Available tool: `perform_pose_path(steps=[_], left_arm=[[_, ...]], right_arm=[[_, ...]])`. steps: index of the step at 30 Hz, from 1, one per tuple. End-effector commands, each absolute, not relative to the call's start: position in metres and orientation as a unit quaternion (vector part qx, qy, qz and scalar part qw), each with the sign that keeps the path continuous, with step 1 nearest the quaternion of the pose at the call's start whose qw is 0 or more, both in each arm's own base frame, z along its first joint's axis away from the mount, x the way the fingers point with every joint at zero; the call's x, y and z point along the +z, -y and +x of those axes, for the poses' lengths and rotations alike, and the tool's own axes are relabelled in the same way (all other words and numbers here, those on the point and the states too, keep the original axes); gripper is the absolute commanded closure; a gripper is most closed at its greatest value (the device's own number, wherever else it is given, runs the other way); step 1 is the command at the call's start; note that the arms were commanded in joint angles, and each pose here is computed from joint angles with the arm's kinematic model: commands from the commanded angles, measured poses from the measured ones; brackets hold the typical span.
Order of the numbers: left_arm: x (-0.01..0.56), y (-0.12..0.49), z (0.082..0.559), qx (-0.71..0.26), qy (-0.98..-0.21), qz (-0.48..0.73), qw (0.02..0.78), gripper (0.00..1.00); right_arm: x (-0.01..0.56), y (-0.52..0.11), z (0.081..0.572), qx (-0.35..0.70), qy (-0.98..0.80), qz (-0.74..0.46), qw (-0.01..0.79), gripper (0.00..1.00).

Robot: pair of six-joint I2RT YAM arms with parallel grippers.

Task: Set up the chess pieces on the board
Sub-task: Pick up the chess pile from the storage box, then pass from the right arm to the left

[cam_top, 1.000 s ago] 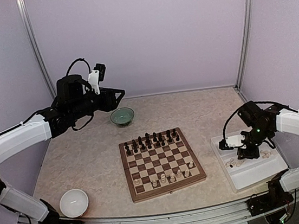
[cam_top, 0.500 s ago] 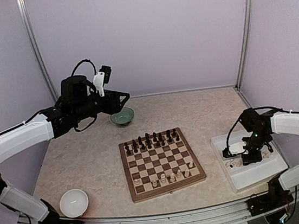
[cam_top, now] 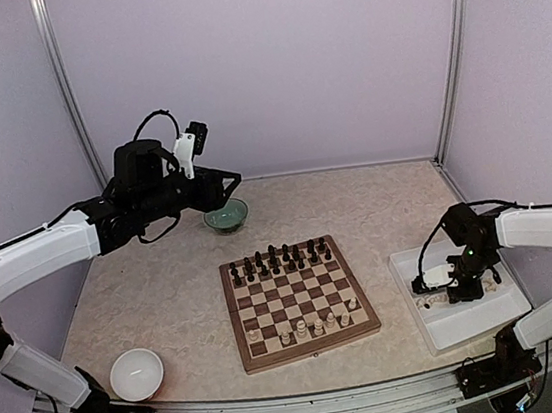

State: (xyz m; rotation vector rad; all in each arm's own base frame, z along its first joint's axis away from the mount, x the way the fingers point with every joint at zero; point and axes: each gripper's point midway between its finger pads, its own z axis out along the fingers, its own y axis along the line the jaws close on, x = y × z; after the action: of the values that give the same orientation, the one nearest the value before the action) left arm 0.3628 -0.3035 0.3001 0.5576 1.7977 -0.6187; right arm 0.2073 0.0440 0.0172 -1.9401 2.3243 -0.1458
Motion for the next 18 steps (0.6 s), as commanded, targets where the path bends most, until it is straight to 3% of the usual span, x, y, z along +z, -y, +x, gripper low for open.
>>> perform_pose_path(steps=[1,11,18], left_arm=[[0.311,0.313,0.361,-0.27,-0.746,0.251,0.554,0.39],[0.298,0.354,0.333,-0.292,-0.734,0.305,0.532,0.4],[0.289,0.423,0.278,-0.373,-0.704,0.353,0.49,0.39]], right_arm=[[0.014,-0.038,0.2,-0.038,-0.77,-0.636,0.045,0.86],[0.081,-0.07,0.202,0.014,-0.768,-0.622,0.148,0.94],[0.15,-0.132,0.218,0.163,-0.756,-0.576,0.263,0.94]])
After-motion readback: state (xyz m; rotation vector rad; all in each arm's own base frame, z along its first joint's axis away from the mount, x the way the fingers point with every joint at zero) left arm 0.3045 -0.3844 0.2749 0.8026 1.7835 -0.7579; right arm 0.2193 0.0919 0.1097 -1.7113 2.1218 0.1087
